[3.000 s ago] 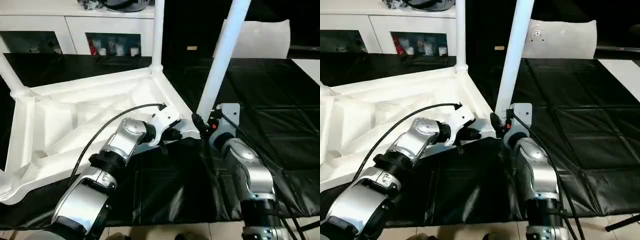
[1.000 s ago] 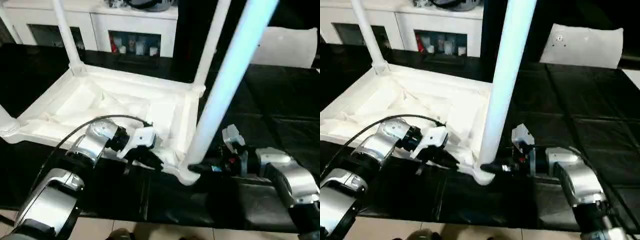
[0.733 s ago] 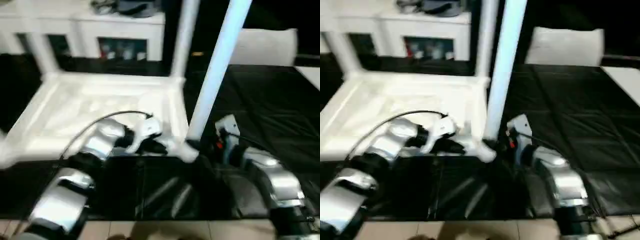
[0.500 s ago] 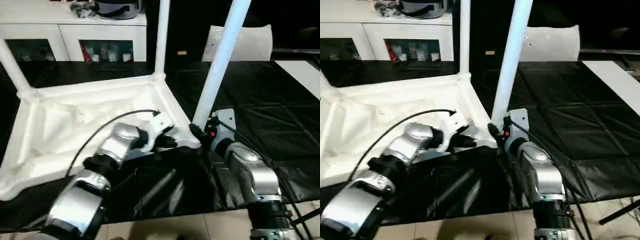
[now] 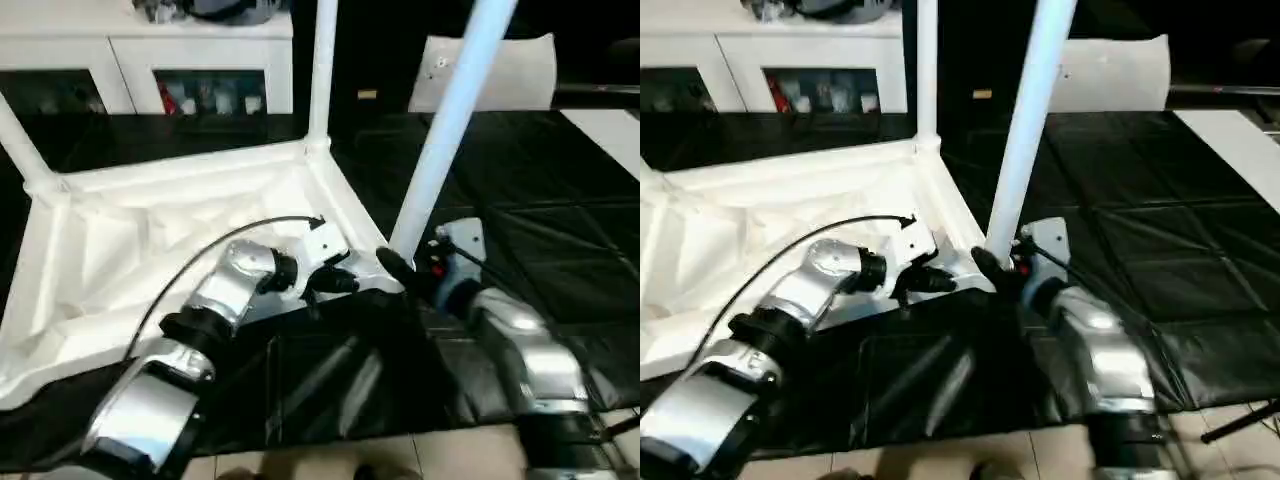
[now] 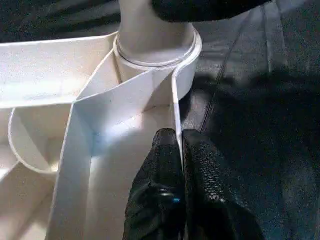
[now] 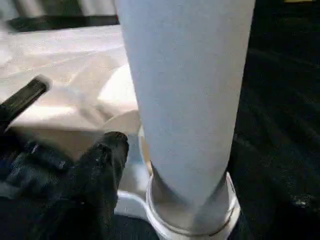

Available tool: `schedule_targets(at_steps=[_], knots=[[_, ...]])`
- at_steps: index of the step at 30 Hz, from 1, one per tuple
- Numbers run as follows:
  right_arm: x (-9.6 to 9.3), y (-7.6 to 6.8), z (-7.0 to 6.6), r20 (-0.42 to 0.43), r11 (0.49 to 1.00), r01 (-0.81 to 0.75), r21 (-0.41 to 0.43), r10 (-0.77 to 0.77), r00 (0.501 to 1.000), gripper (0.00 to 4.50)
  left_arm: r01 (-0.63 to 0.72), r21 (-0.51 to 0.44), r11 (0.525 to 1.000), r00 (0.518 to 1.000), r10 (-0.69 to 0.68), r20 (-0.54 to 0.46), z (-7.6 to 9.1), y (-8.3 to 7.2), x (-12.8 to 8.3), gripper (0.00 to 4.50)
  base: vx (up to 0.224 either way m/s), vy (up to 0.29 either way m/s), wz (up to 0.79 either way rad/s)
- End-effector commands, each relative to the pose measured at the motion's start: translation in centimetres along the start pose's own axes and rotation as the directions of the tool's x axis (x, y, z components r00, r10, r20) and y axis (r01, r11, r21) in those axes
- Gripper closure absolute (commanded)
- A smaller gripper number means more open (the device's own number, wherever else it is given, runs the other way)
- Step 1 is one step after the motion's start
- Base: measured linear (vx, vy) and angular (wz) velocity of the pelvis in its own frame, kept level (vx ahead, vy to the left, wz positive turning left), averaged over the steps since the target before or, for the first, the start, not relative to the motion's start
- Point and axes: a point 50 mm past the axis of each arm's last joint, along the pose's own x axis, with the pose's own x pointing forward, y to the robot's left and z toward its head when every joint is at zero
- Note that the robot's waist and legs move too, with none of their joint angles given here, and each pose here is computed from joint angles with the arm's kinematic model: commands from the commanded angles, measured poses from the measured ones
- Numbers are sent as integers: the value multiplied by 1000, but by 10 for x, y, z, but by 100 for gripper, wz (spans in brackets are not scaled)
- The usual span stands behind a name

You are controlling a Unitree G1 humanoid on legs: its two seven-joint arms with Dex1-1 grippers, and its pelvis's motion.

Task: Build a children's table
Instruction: Rotate leg to tighten

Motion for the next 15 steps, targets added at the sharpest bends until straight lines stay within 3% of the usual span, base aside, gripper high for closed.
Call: schedule_targets(at_steps=[1,6,9,15], knots=[[-5,5,-2,-18,993,-119,-23,119,993,75,87,87,992,996,-88,10,6,-5,0,450,0,0,0],[-36,-16,-1,-74,976,-202,-84,196,978,45,139,161,977,990,-135,-34,2,-2,-12,450,0,0,0],[-40,-19,-1,-78,974,-209,-87,203,976,7,145,167,975,989,-142,-33,2,-2,-13,450,0,0,0],[-59,-26,2,-110,948,-298,-114,286,952,3,231,191,954,973,-224,-58,-1,-2,-21,450,0,0,0]])
